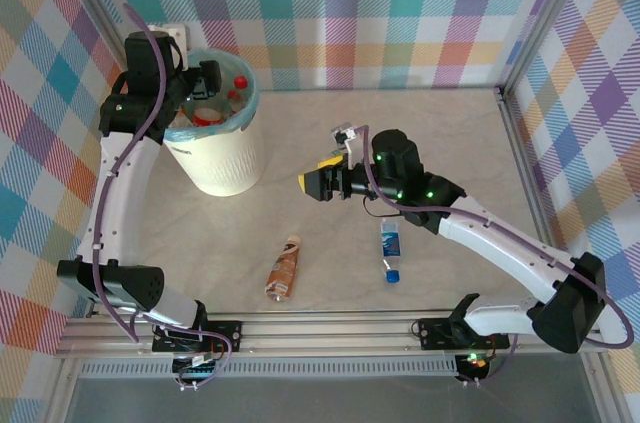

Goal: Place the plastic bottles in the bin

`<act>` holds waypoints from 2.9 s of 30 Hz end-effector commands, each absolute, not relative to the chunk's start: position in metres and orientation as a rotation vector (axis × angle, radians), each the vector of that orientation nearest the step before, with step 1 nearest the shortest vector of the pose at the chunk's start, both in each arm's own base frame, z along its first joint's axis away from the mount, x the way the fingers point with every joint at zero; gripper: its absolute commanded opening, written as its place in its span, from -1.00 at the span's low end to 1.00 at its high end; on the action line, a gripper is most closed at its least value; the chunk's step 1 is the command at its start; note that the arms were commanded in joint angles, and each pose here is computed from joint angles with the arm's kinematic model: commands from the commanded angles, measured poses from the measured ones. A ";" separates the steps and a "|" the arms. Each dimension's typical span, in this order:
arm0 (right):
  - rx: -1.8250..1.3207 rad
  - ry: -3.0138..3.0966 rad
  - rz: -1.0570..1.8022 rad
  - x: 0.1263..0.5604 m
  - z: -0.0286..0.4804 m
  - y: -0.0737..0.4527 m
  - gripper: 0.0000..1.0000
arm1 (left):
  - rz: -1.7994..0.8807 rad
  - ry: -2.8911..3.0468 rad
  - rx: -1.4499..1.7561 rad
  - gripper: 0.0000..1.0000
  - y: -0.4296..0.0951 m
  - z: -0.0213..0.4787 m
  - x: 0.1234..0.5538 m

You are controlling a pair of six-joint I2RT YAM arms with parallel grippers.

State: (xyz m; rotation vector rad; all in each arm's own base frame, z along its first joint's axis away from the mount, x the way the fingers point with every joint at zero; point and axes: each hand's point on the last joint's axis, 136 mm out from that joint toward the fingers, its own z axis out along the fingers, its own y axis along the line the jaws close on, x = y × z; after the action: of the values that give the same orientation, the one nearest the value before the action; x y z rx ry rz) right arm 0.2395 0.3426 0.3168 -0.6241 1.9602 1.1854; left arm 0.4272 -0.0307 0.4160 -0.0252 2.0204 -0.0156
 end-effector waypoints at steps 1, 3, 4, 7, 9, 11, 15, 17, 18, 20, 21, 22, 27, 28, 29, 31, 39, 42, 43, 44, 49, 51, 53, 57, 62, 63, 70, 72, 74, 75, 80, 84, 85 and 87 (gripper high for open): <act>-0.634 1.914 1.204 0.238 0.335 0.347 0.53 | -0.022 2.014 -0.007 0.48 -0.030 0.417 0.424; -0.632 1.917 1.197 0.239 0.334 0.347 0.53 | -0.034 2.027 -0.013 0.46 -0.032 0.412 0.424; -0.625 1.921 1.191 0.240 0.333 0.346 0.52 | -0.045 2.030 -0.013 0.46 -0.033 0.410 0.424; -0.572 1.966 1.119 0.250 0.328 0.341 0.51 | -0.092 2.026 -0.009 0.45 -0.039 0.413 0.423; -0.536 2.003 1.050 0.258 0.323 0.335 0.53 | -0.131 2.024 -0.003 0.44 -0.044 0.417 0.421; -0.480 2.040 0.960 0.270 0.317 0.328 0.55 | -0.172 2.019 0.000 0.43 -0.049 0.423 0.418; -0.374 2.133 0.747 0.293 0.298 0.307 0.60 | -0.231 2.008 0.058 0.41 -0.072 0.432 0.404; -0.319 2.189 0.657 0.306 0.287 0.295 0.61 | -0.246 2.002 0.109 0.41 -0.088 0.434 0.395; -0.292 2.219 0.632 0.312 0.281 0.290 0.62 | -0.256 1.999 0.133 0.41 -0.097 0.435 0.390; -0.219 2.294 0.592 0.324 0.265 0.279 0.67 | -0.287 1.997 0.202 0.41 -0.119 0.432 0.380; -0.183 2.326 0.574 0.330 0.258 0.273 0.69 | -0.296 1.998 0.231 0.41 -0.128 0.429 0.376; -0.137 2.372 0.554 0.337 0.247 0.265 0.70 | -0.308 1.996 0.266 0.41 -0.140 0.427 0.370; 0.040 2.514 0.510 0.364 0.203 0.238 0.73 | -0.357 2.017 0.416 0.47 -0.186 0.407 0.348; 0.068 2.529 0.500 0.369 0.196 0.235 0.73 | -0.367 2.023 0.442 0.48 -0.194 0.402 0.344; 0.096 2.540 0.484 0.374 0.189 0.232 0.73 | -0.372 2.030 0.462 0.48 -0.200 0.396 0.341; 0.145 2.552 0.457 0.383 0.178 0.229 0.75 | -0.386 2.039 0.498 0.48 -0.212 0.387 0.336; 0.305 2.590 0.419 0.428 0.135 0.244 0.86 | -0.442 2.085 0.593 0.54 -0.239 0.352 0.324; 0.362 2.596 0.401 0.443 0.117 0.248 0.86 | -0.449 2.093 0.595 0.55 -0.240 0.345 0.322; 0.380 2.596 0.398 0.448 0.113 0.249 0.86 | -0.447 2.092 0.595 0.54 -0.239 0.344 0.321; 0.392 2.593 0.396 0.452 0.110 0.251 0.86 | -0.442 2.094 0.593 0.55 -0.238 0.343 0.320; 0.468 2.577 0.359 0.473 0.095 0.251 0.89 | -0.427 2.081 0.591 0.59 -0.234 0.340 0.318; 0.499 2.573 0.343 0.481 0.089 0.250 0.90 | -0.414 2.079 0.590 0.61 -0.231 0.338 0.318; 0.531 2.569 0.334 0.488 0.082 0.249 0.91 | -0.408 2.080 0.589 0.64 -0.231 0.337 0.319; 0.590 2.572 0.311 0.500 0.067 0.245 0.92 | -0.390 2.079 0.608 0.71 -0.229 0.334 0.318; 0.617 2.595 0.309 0.507 0.050 0.243 0.85 | -0.348 2.077 0.620 0.74 -0.226 0.330 0.321; 0.618 2.601 0.312 0.507 0.047 0.243 0.83 | -0.351 2.077 0.626 0.74 -0.226 0.330 0.320; 0.632 2.645 0.331 0.496 0.030 0.239 0.53 | -0.364 2.085 0.621 0.74 -0.226 0.330 0.317; 0.632 2.653 0.339 0.492 0.028 0.238 0.45 | -0.375 2.091 0.608 0.74 -0.226 0.330 0.316; 0.619 2.658 0.349 0.487 0.028 0.238 0.36 | -0.386 2.101 0.590 0.74 -0.225 0.330 0.315; 0.612 2.658 0.355 0.485 0.029 0.238 0.32 | -0.390 2.103 0.580 0.74 -0.224 0.330 0.314; 0.508 2.665 0.388 0.477 0.040 0.238 0.19 | -0.400 2.125 0.507 0.74 -0.217 0.328 0.311; 0.426 2.667 0.416 0.469 0.054 0.239 0.13 | -0.396 2.135 0.439 0.74 -0.212 0.329 0.311; 0.409 2.661 0.433 0.467 0.058 0.240 0.13 | -0.399 2.135 0.427 0.74 -0.211 0.330 0.311; 0.381 2.651 0.468 0.461 0.064 0.241 0.12 | -0.406 2.138 0.410 0.74 -0.210 0.333 0.311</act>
State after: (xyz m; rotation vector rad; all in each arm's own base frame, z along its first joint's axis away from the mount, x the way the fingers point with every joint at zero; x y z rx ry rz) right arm 0.4695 0.2353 0.0383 0.4689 2.6658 0.3914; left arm 0.3161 -0.2143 0.3269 0.4661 2.1367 -0.3954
